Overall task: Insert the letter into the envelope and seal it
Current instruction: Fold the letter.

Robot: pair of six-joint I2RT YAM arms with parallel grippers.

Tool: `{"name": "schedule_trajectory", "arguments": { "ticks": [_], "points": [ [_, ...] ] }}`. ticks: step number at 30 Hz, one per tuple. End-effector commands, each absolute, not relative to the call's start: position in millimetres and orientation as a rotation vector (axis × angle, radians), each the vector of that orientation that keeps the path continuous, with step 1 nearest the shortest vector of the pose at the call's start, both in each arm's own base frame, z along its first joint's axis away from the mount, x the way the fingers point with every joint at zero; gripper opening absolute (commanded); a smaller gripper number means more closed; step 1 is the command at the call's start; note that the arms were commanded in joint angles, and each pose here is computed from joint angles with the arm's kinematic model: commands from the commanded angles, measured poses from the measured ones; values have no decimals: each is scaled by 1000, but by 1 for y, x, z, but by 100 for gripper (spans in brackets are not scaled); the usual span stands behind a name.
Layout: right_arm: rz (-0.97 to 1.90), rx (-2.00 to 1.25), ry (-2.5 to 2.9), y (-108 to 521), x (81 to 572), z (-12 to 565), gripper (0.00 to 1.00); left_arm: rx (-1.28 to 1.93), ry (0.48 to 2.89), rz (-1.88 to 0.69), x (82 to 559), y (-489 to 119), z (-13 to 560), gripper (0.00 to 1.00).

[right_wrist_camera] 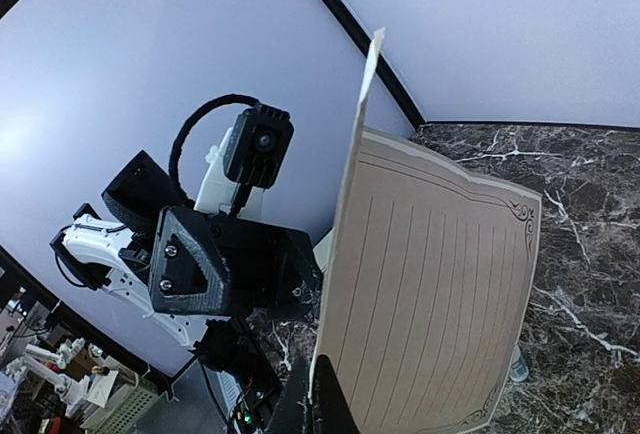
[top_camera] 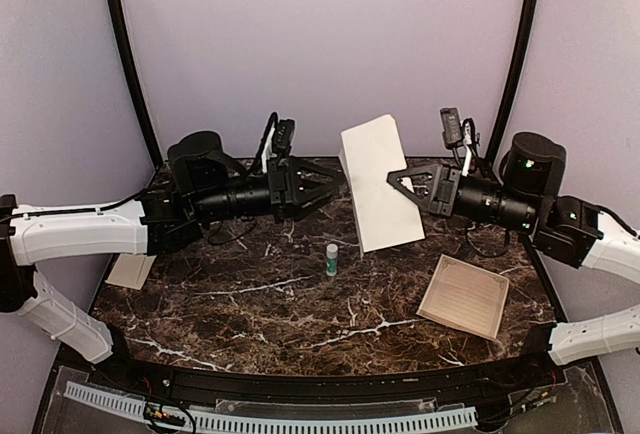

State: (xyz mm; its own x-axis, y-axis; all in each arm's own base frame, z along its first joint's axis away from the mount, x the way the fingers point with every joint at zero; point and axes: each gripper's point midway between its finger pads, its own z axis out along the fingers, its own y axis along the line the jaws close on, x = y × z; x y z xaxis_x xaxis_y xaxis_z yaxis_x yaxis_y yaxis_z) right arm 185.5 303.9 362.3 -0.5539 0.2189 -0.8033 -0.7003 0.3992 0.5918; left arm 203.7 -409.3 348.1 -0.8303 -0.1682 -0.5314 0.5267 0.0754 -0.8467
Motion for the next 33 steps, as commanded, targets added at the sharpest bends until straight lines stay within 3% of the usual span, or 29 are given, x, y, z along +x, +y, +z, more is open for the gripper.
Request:
{"name": "schedule_trajectory", "arguments": {
  "ticks": [1,19,33],
  "points": [
    [1373,-462,1660,308,177,389,0,402,1788,-1861,197,-416,369,52],
    [1402,-492,1719,327,181,379,0,403,1801,-1885,199,-430,364,48],
    [1383,-417,1775,323,188,367,0,383,1758,-1886,197,-420,372,27]
  ]
}}
